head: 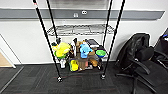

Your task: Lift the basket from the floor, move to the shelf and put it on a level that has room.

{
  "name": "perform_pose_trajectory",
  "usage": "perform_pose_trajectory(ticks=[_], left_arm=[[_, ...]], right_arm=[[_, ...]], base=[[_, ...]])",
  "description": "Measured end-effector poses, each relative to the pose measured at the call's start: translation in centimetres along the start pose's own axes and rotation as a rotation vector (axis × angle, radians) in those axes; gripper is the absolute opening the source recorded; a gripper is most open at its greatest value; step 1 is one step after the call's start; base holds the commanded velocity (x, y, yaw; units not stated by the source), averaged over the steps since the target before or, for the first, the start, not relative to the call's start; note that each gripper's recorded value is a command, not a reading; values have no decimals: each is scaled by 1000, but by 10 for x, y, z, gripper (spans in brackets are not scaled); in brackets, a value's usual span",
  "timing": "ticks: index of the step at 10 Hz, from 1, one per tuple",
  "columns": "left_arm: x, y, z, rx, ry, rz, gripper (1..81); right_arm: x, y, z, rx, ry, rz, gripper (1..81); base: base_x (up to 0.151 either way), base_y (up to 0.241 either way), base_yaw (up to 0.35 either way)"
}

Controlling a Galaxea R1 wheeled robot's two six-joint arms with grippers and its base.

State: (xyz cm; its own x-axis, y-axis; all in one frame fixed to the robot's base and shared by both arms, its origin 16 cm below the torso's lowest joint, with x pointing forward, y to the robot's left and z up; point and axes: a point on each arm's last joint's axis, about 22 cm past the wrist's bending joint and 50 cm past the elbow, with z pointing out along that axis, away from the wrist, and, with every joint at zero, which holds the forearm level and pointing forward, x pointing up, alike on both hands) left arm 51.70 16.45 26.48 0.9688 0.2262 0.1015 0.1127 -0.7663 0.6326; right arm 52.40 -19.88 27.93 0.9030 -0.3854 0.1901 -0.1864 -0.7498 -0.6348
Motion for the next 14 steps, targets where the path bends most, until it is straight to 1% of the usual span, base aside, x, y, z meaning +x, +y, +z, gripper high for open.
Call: perform_pose_trajectory(ticks=[2, 4, 6, 8, 9, 12, 14], left_arm=[[6, 13, -11, 0, -11, 1, 10], [-5, 19, -23, 4, -42, -13, 10], [-10, 28, -42, -5, -59, -25, 10], [4, 37, -54, -3, -50, -38, 10], [13, 43, -60, -5, -44, -47, 10], [34, 62, -75, -9, -45, -62, 10], [41, 74, -93, -9, -39, -66, 10]], right_arm=[[-6, -5, -14, -6, -18, 13, 10], [-15, -12, -26, -12, -37, 27, 10], [-22, -17, -38, -19, -53, 39, 10], [-11, -34, -48, -9, -55, 36, 10], [3, -45, -52, 0, -48, 27, 10], [24, -65, -66, 8, -40, 17, 10], [37, -85, -80, 21, -38, -3, 10]], base=[[0, 0, 0], [0, 0, 0], [0, 0, 0], [0, 0, 0], [0, 0, 0], [0, 0, 0], [0, 0, 0]])
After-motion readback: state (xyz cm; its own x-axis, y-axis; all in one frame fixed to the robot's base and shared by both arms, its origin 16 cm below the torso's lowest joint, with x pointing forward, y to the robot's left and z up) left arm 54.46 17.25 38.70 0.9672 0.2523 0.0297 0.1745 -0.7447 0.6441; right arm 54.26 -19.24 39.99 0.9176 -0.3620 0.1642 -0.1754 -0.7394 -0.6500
